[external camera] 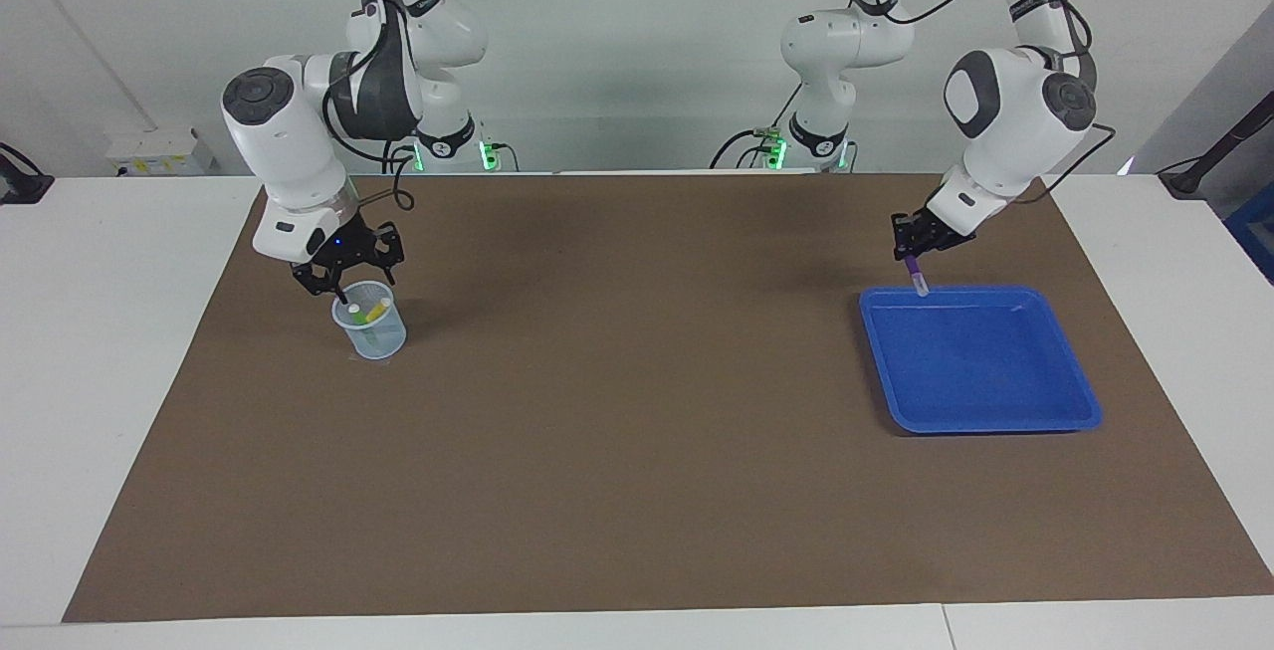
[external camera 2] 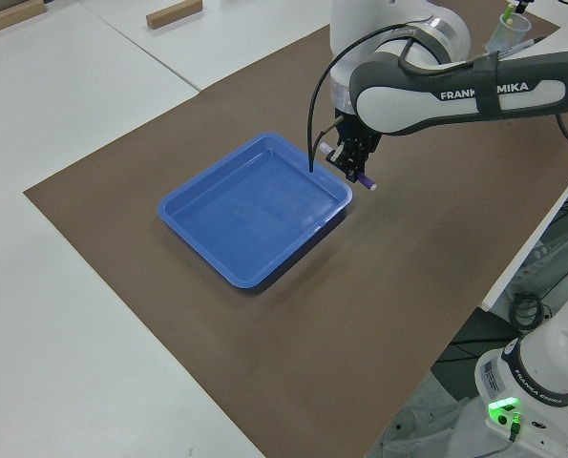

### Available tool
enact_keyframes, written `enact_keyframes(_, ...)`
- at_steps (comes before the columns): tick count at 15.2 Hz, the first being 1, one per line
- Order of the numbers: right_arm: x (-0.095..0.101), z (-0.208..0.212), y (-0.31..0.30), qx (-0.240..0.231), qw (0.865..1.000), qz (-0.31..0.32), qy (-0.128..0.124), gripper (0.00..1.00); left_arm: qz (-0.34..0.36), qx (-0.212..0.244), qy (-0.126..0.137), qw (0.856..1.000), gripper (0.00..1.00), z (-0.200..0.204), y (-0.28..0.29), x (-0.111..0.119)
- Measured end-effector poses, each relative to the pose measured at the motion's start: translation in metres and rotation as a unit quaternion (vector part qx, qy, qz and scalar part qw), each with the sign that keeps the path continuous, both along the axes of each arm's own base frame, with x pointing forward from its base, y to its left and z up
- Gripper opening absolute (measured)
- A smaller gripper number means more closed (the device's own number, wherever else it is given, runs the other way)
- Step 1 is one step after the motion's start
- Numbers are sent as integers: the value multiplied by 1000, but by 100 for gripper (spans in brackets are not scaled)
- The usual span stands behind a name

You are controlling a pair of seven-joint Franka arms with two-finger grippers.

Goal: Right arm passes pens to left for tray arrangement
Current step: 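Lower the purple pen into the tray while the right gripper grasps the green pen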

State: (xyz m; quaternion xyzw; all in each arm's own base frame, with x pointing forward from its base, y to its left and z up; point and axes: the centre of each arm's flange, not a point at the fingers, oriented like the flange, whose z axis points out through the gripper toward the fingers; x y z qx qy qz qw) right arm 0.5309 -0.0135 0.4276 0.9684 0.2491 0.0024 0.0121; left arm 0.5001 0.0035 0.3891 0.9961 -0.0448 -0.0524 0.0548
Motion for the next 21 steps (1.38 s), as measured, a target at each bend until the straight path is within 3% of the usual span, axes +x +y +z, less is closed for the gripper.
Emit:
enact_keyframes(7,4,-13,-26,0,1000,-23,1,70,14,5,-20,1000,18,-52,14,33)
enact_keyframes(8,4,-15,-29,1,999,-35,3,63,14,5,-22,1000,18,-56,14,38)
enact_keyframes(10,4,-18,-29,1,998,-59,7,60,15,6,-28,999,18,-68,14,46)
enact_keyframes(16,5,-24,-21,2,996,-86,12,60,18,8,-44,999,19,-89,14,56)
enact_keyframes(17,5,-25,-19,2,996,-84,12,60,19,8,-46,999,25,-89,14,57)
enact_keyframes(21,8,-29,-17,2,997,-83,10,60,44,10,-46,998,67,-91,11,58)
